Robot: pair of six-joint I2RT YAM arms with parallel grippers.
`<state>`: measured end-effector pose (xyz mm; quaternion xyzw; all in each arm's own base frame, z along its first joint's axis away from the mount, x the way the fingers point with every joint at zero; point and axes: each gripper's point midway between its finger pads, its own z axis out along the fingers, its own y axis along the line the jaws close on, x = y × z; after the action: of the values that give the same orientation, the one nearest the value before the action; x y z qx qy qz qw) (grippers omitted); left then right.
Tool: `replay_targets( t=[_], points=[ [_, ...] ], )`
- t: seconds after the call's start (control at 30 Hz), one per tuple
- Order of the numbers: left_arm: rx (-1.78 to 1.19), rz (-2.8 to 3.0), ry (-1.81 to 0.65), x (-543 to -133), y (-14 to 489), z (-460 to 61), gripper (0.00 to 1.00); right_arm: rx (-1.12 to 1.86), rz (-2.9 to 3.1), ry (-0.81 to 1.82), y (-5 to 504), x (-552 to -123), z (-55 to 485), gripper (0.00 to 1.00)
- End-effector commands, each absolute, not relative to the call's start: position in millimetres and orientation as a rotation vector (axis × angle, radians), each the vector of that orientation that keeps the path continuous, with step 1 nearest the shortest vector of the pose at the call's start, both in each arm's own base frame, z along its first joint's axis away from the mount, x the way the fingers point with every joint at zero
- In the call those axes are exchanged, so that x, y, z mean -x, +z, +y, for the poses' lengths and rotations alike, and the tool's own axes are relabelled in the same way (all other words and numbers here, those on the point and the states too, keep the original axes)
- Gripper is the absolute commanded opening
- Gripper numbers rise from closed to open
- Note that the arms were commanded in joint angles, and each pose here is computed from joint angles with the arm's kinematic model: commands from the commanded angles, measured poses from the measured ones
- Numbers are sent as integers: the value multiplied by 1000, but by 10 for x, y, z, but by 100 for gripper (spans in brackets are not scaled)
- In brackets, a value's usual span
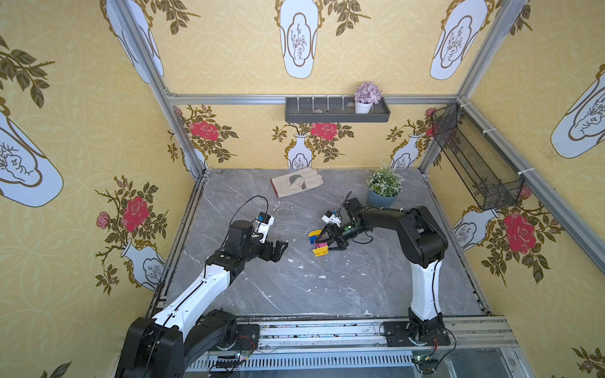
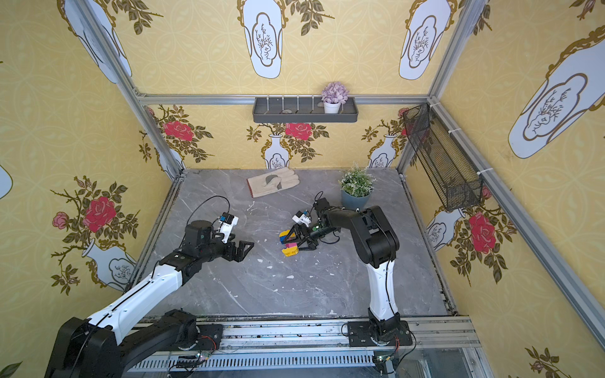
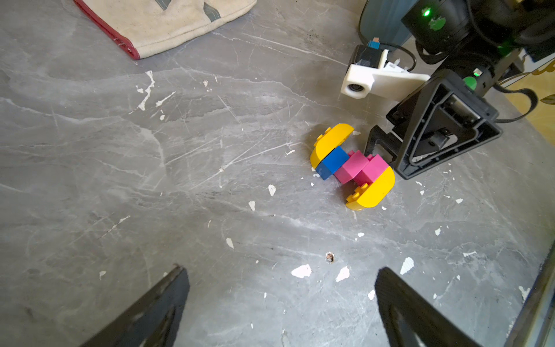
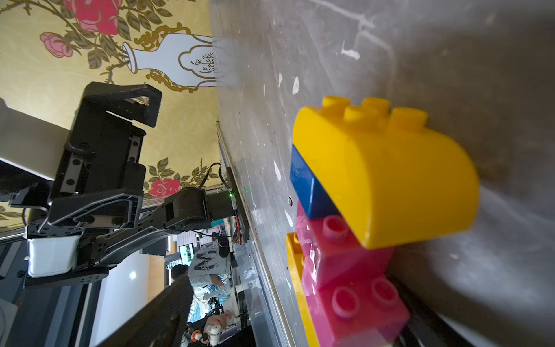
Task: Assemble the letter s with lego
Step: Adjust the lego brick at the center of the board.
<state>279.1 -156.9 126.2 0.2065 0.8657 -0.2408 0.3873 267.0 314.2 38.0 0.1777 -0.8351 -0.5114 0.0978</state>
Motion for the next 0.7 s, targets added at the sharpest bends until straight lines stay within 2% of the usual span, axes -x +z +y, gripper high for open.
replay_targets(
  t=[0.0,0.43,0.53,0.67],
  points=[
    [-528,2185,-605,-2819,1305,-1569,99,-513,-2944,-713,-474,-2944,2447,98],
    [-524,2168,-596,-2840,1358,-1563,99,-509,-3123,-511,-331,-3160,2222,98],
    [-521,2159,-595,-2851,1387,-1563,99,-517,-3185,-563,-180,-3248,2220,98],
    [-489,2134,-606,-2900,1478,-1568,99,-590,-3297,-794,261,-3385,2254,98]
  ],
)
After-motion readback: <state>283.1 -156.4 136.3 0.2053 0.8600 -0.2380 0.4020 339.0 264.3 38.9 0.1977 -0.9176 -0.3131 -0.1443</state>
